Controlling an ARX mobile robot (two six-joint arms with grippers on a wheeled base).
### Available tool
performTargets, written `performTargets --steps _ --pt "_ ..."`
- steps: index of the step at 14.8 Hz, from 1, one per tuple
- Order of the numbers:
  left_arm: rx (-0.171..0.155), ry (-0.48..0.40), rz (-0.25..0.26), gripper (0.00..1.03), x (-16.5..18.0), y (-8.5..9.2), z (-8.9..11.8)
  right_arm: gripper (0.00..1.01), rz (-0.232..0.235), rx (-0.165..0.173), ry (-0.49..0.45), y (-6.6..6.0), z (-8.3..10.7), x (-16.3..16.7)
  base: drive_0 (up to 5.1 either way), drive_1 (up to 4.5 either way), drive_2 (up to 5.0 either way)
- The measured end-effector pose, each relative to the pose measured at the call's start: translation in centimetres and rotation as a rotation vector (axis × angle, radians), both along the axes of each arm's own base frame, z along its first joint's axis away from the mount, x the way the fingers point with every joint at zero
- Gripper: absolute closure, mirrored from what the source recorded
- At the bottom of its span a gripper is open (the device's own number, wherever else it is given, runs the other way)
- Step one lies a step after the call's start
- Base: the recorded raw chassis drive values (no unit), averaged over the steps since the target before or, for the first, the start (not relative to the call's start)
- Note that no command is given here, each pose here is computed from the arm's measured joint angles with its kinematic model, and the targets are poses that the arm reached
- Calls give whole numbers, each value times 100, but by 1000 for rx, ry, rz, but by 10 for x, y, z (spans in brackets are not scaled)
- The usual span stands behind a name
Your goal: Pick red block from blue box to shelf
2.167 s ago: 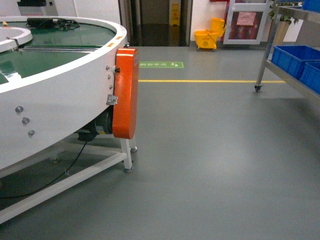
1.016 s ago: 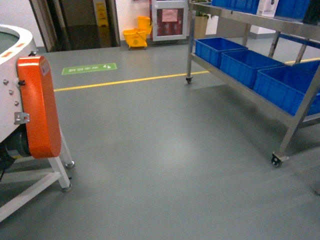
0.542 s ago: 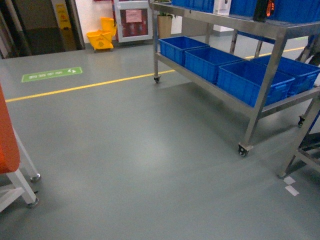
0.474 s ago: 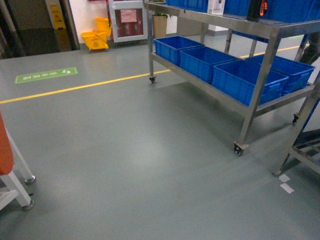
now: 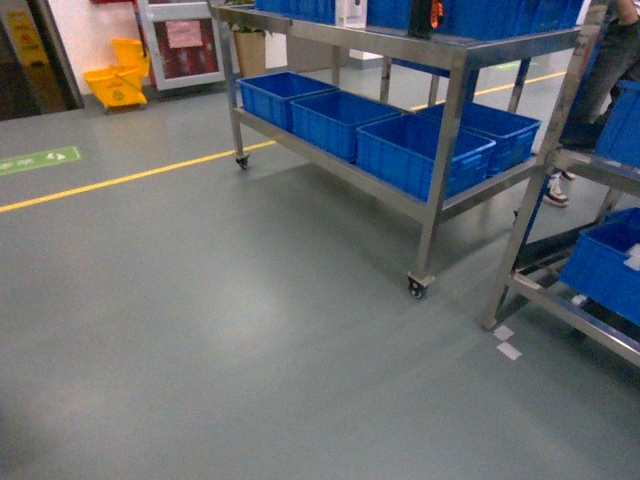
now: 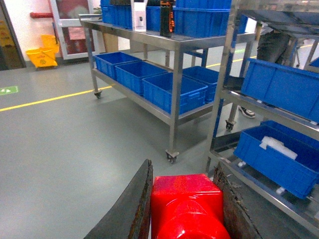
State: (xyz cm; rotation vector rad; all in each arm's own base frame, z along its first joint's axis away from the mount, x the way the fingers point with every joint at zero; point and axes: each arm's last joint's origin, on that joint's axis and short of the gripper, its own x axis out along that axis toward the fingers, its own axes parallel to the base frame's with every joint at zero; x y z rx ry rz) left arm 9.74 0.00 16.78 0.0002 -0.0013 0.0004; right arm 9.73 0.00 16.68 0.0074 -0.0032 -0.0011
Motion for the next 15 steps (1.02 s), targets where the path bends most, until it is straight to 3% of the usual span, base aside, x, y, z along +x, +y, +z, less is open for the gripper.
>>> performTargets --steps 15 --pt "0 0 0 5 0 0 0 72 0 0 0 0 0 0 -159 -159 -159"
